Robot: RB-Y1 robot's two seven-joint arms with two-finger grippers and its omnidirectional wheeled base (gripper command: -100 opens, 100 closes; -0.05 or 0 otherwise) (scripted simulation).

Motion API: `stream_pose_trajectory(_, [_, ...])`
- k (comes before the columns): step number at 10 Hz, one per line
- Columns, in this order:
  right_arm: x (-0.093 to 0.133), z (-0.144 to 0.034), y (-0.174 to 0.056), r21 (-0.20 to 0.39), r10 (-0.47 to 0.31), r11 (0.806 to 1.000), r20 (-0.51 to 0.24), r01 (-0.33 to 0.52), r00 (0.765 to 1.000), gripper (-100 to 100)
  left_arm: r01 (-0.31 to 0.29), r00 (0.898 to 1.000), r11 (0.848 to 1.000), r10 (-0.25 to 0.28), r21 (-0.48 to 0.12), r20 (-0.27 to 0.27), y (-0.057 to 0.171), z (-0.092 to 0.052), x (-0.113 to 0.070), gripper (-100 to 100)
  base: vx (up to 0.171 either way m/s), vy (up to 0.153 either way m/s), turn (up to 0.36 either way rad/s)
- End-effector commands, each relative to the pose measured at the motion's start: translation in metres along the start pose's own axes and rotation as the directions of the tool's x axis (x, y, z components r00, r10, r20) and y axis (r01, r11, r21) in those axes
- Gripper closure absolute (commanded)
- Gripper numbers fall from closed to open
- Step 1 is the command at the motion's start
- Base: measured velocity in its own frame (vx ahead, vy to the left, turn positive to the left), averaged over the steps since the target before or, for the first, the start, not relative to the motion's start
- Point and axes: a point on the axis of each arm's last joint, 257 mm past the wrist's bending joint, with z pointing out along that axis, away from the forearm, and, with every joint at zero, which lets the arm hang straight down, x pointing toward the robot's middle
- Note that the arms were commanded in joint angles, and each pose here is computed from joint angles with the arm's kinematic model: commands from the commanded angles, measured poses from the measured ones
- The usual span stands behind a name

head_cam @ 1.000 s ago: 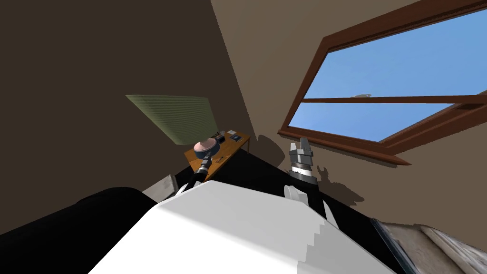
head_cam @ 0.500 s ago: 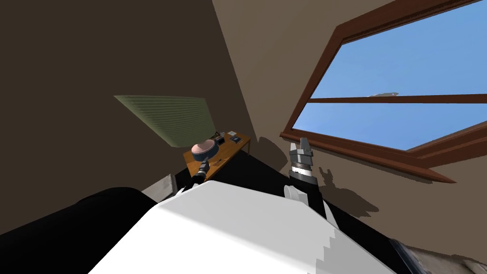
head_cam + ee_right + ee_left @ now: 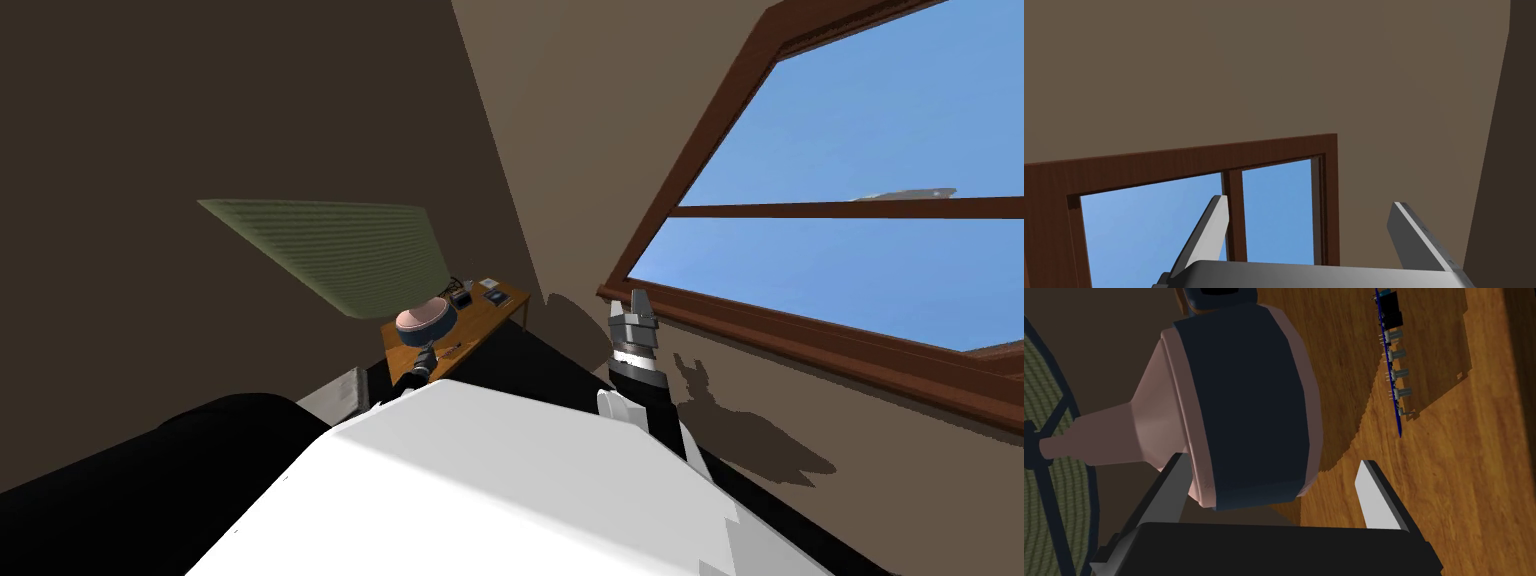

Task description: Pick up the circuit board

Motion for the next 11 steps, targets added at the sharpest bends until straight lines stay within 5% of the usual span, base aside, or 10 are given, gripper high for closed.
stream_pose_trajectory(1, [0.0,0.0,0.0,0.0,0.0,1.0,0.0,0.0,1.0,0,0.047,0.999,0.997,-0.045,-0.059,0.023,0.019,0.002,-0.01,-100,0.166,-0.025,0.102])
stream_pose_trajectory(5, [0.0,0.0,0.0,0.0,0.0,1.0,0.0,0.0,1.0,0,0.174,0.983,0.968,-0.161,-0.182,0.086,0.065,0.003,-0.027,-100,0.162,-0.017,0.079])
stream_pose_trajectory(11, [0.0,0.0,0.0,0.0,0.0,1.0,0.0,0.0,1.0,0,0.358,0.933,0.881,-0.319,-0.31,0.168,0.131,-0.012,-0.015,-100,0.118,-0.007,0.048])
